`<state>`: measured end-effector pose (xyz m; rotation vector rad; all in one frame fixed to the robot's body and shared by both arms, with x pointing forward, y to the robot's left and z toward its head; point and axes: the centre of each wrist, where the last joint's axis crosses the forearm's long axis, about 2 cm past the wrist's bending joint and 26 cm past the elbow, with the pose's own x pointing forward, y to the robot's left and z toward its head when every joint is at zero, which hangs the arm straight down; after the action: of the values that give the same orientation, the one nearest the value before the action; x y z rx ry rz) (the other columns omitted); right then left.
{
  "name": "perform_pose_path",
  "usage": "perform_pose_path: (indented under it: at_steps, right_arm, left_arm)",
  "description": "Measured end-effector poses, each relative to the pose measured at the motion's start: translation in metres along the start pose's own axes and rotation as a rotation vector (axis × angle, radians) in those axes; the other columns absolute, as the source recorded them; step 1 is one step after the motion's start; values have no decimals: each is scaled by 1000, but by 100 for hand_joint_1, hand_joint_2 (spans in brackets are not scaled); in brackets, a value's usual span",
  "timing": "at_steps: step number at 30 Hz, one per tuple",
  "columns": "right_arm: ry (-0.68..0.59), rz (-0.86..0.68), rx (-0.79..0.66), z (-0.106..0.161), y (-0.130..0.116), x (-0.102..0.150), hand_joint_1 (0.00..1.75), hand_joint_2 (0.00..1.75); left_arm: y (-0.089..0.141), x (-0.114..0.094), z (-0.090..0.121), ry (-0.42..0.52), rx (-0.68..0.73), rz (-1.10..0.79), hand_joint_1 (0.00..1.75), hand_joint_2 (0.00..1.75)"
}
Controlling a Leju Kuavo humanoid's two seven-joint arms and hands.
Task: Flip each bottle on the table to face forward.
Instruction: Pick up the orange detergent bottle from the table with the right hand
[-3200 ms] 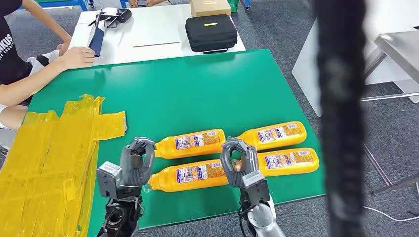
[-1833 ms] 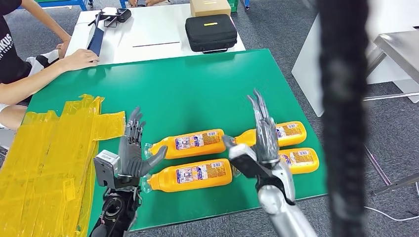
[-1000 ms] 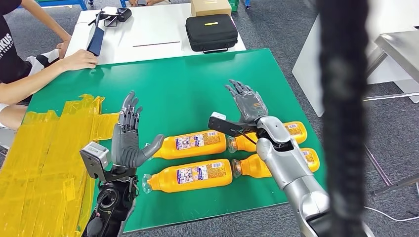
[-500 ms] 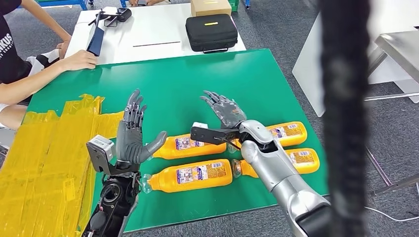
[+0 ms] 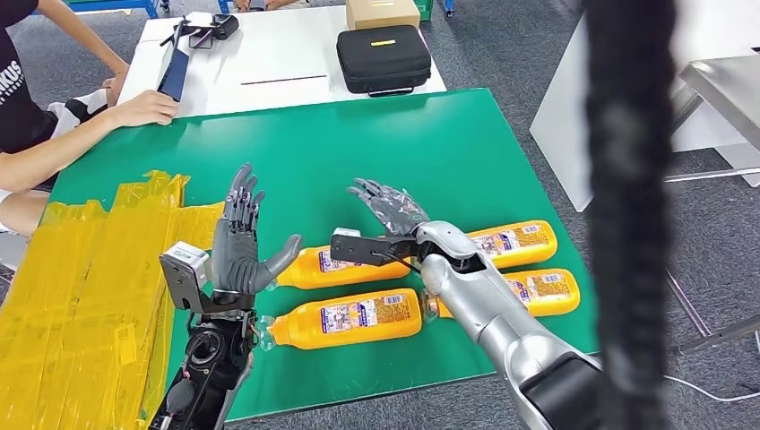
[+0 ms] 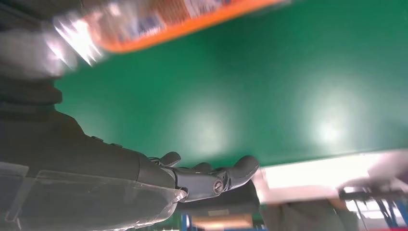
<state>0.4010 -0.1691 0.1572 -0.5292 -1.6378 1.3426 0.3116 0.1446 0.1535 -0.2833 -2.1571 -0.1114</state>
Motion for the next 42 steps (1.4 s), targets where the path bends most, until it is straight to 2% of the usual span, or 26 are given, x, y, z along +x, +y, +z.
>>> perform_pose_path:
  at_steps: [6,35,36,39,40,42]
  right_arm:
    - [29,-8,53,2,14,-4,0,175]
    - [134,0,161,10,41,-17,1,175]
    - [137,1,163,10,42,-17,13,175]
    - [148,9,168,10,43,-18,124,175]
    - [152,13,171,10,44,-18,153,175]
    - [156,21,176,11,45,-19,164,175]
  left_arm:
    - [0,-1,1,6,0,0,0,175]
    - [-7,-1,2,11,-18,3,0,175]
    - [-7,-1,2,11,-18,3,0,175]
    - [-7,-1,2,9,-23,-2,0,175]
    - [-8,-1,2,7,-26,-5,0,175]
    - [-8,0,1,2,-33,-14,0,175]
